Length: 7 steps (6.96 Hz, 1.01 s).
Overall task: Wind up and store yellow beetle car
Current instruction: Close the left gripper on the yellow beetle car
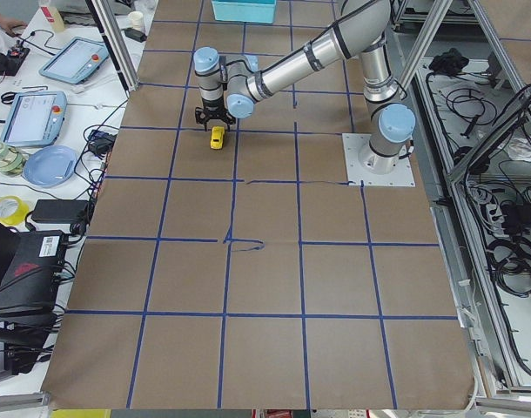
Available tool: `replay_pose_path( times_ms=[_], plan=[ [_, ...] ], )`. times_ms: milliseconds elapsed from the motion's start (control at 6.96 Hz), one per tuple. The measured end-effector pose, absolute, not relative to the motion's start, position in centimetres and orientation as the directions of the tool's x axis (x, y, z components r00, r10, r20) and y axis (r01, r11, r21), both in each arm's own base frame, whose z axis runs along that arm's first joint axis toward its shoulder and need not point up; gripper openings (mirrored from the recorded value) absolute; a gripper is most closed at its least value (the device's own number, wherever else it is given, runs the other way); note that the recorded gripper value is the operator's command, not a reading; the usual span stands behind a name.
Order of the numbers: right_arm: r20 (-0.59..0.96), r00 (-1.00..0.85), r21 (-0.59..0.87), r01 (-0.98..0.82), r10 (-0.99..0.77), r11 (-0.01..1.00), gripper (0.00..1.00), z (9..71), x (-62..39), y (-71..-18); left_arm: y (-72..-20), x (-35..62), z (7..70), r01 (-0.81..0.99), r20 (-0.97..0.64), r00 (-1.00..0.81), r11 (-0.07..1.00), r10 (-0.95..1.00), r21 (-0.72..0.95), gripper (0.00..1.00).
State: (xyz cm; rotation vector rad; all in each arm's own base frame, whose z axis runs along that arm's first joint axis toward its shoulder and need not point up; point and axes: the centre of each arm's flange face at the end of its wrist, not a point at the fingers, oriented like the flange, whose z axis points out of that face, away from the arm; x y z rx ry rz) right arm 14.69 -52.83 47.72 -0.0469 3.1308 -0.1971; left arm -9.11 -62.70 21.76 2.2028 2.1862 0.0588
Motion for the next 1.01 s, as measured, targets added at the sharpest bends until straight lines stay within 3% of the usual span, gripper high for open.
replay_pose_path(
  times_ms=[718,862,1006],
  plan=[
    [-0.003,-1.0,-0.127,-0.03,-0.03,0.991,1.0,47.7,14.7,-52.9,-63.1,-9.5,20.3,1.0,-0.02,-0.017,0.017,1.0,0.013,0.87],
    [-0.003,-1.0,-0.127,-0.029,-0.03,0.992,1.0,47.6,14.7,-52.9,-63.0,-9.6,19.9,1.0,-0.015,-0.028,0.028,1.0,0.004,0.83],
    [-0.004,-1.0,-0.126,-0.029,-0.03,0.992,1.0,47.6,14.7,-53.0,-63.0,-9.6,19.7,0.999,-0.012,-0.032,0.032,0.999,0.001,0.68]
  ],
)
